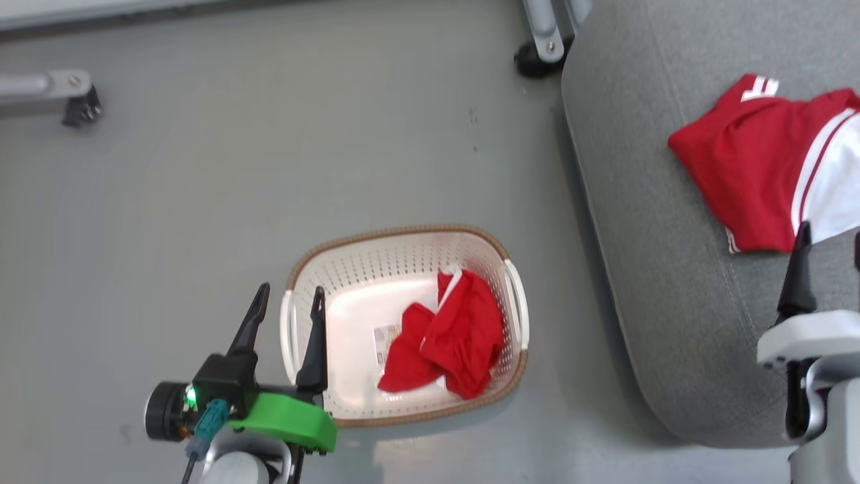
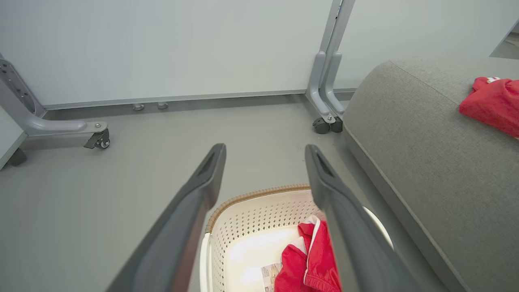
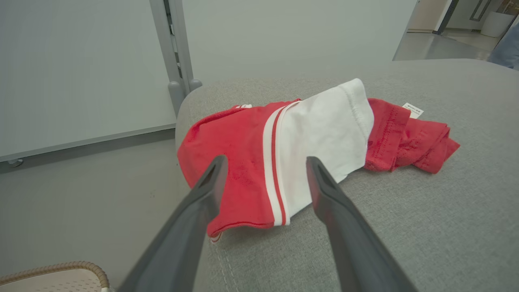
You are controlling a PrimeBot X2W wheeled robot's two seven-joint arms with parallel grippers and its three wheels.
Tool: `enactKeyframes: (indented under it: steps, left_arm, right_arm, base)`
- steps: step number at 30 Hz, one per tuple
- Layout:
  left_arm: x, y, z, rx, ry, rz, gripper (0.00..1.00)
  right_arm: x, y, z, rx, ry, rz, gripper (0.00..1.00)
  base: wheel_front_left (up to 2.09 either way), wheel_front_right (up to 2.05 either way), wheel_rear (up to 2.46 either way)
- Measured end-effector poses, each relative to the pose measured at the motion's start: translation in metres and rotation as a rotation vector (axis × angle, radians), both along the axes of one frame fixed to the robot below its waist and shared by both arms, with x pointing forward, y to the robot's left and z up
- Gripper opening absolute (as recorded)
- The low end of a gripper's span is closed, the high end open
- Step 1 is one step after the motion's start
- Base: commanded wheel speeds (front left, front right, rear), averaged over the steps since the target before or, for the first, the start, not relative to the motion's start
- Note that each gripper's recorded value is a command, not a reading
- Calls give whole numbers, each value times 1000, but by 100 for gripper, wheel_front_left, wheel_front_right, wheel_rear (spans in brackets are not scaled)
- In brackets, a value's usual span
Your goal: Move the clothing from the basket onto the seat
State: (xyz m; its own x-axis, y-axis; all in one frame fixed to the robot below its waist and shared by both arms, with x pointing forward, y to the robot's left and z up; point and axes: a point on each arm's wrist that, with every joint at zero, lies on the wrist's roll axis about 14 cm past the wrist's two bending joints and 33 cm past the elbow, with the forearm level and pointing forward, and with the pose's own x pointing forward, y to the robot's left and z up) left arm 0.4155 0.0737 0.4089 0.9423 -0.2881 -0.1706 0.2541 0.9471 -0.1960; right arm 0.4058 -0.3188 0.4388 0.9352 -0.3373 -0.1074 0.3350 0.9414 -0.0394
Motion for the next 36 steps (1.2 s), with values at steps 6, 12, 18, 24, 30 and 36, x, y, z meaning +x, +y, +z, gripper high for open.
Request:
enactKeyframes:
  steps: [6,12,18,24,30,36]
  left_arm:
    - [-24,28,33,-11,-64,103,100]
    - [-49,50,67,-15,-156,177,100]
    - [-75,67,94,-31,-241,227,100]
    - [-96,68,107,-37,-287,225,100]
    - [-101,65,116,-38,-317,211,100]
    - [-103,61,113,-32,-310,200,100]
  right_arm:
    - [-15,47,16,60,-52,127,100]
    - [-24,106,56,94,-179,311,100]
    - [-40,132,100,128,-319,393,100]
    - [-63,149,110,138,-357,445,100]
    - [-80,152,110,127,-358,461,100]
    - [-86,148,107,119,-348,458,100]
  base:
    - [0,0,0]
    - [0,0,0]
    - [0,0,0]
    - [0,0,0]
    - [0,0,0]
    - [0,0,0]
